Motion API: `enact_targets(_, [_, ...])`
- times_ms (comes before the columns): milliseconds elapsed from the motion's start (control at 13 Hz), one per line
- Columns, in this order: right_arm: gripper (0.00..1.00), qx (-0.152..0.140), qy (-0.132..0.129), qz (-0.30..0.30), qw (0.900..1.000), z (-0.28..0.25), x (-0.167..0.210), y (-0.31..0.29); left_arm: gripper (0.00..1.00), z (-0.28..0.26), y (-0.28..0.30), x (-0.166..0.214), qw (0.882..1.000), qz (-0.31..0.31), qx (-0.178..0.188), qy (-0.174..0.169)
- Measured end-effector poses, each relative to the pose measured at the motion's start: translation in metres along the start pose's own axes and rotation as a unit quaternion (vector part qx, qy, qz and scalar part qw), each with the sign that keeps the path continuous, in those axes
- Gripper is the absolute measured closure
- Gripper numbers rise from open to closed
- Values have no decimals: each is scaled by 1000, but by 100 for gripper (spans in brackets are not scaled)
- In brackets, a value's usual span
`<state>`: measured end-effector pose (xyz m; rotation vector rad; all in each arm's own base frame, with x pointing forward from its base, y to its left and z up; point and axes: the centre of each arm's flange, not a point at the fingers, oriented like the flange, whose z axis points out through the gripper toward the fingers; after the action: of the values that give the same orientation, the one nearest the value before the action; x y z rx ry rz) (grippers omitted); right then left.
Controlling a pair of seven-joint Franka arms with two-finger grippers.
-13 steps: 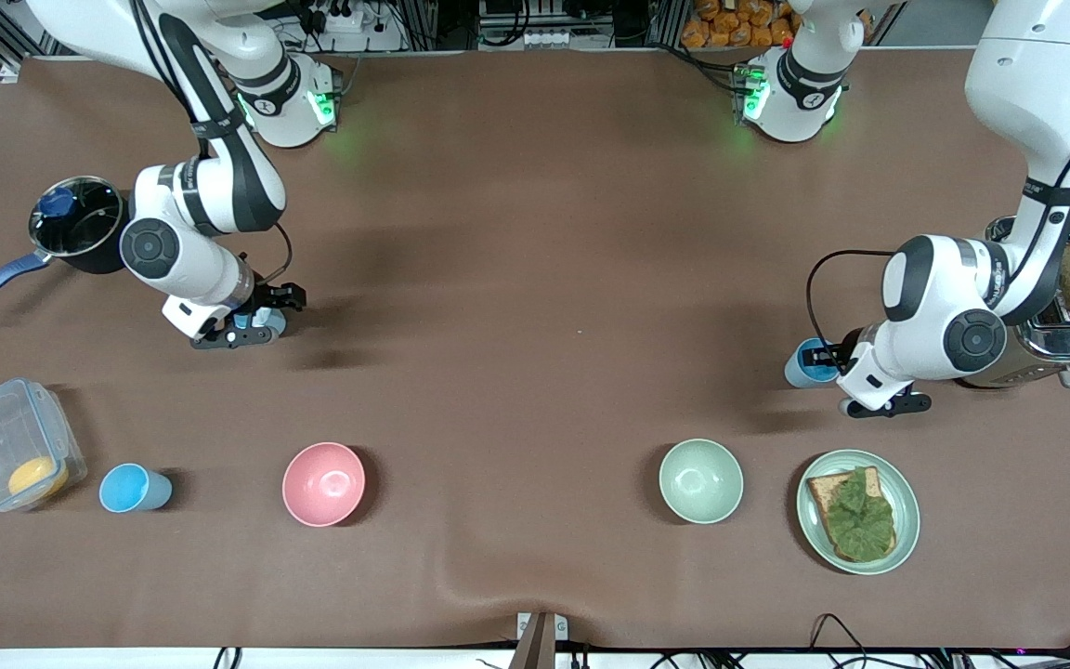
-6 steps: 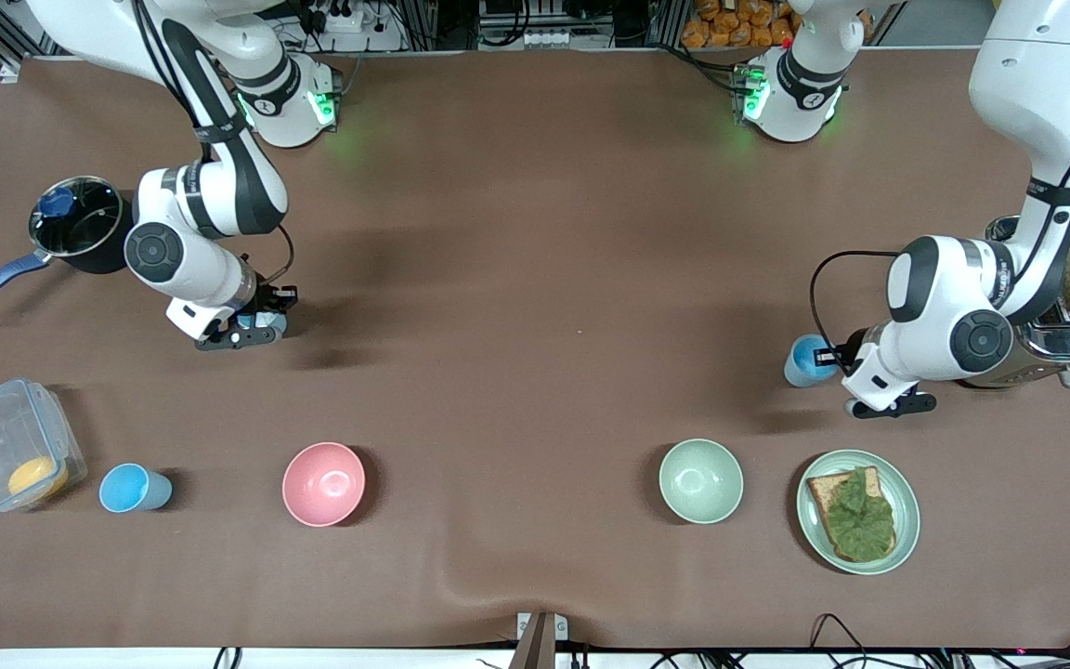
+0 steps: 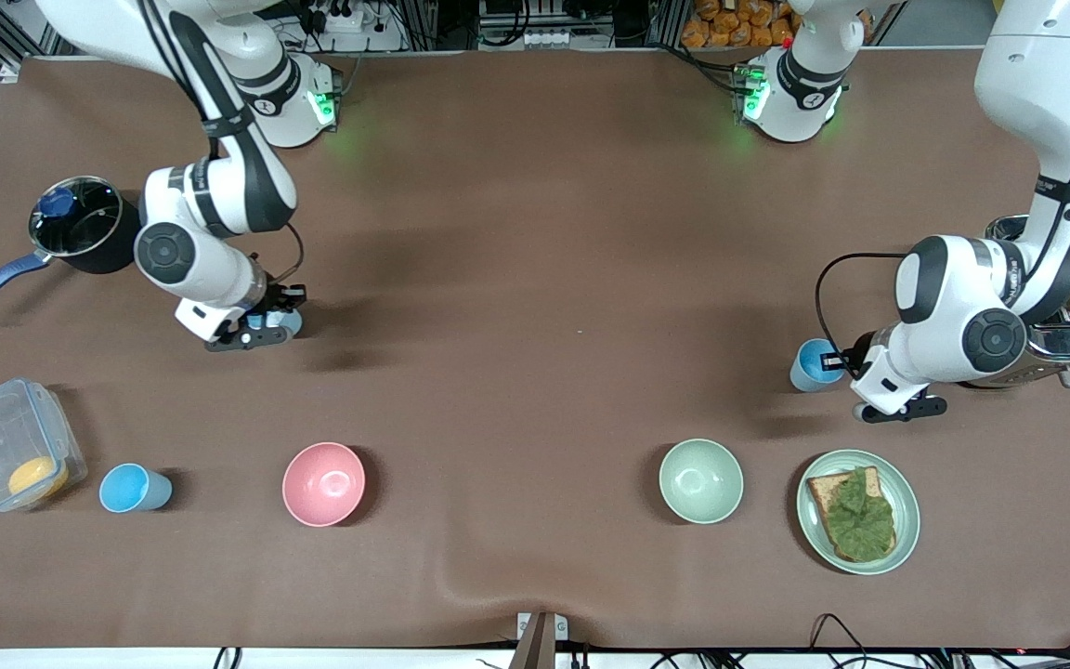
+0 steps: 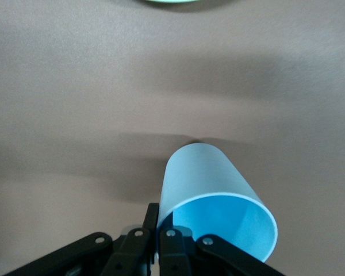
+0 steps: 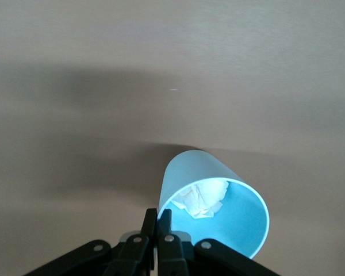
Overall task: Stack blue cups with both arms
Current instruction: 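Close both grippers on the blue cups and lift them off the table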
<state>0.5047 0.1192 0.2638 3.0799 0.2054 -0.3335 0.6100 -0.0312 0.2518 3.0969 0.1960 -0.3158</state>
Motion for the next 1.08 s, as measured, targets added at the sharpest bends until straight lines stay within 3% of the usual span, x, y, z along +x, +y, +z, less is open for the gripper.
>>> enact_targets(538, [97,-14,50,5,999,-65,-5,-179,97,-72,16,2,1000,5,-7,19])
enact_targets(846, [97,-23,63,-7,998,-57,-6,-283,97,-101,36,1,999,17,-12,32])
enact_targets(1077, [97,-28,64,-23,997,-42,3,-323,97,-117,60,-4,999,15,-17,32])
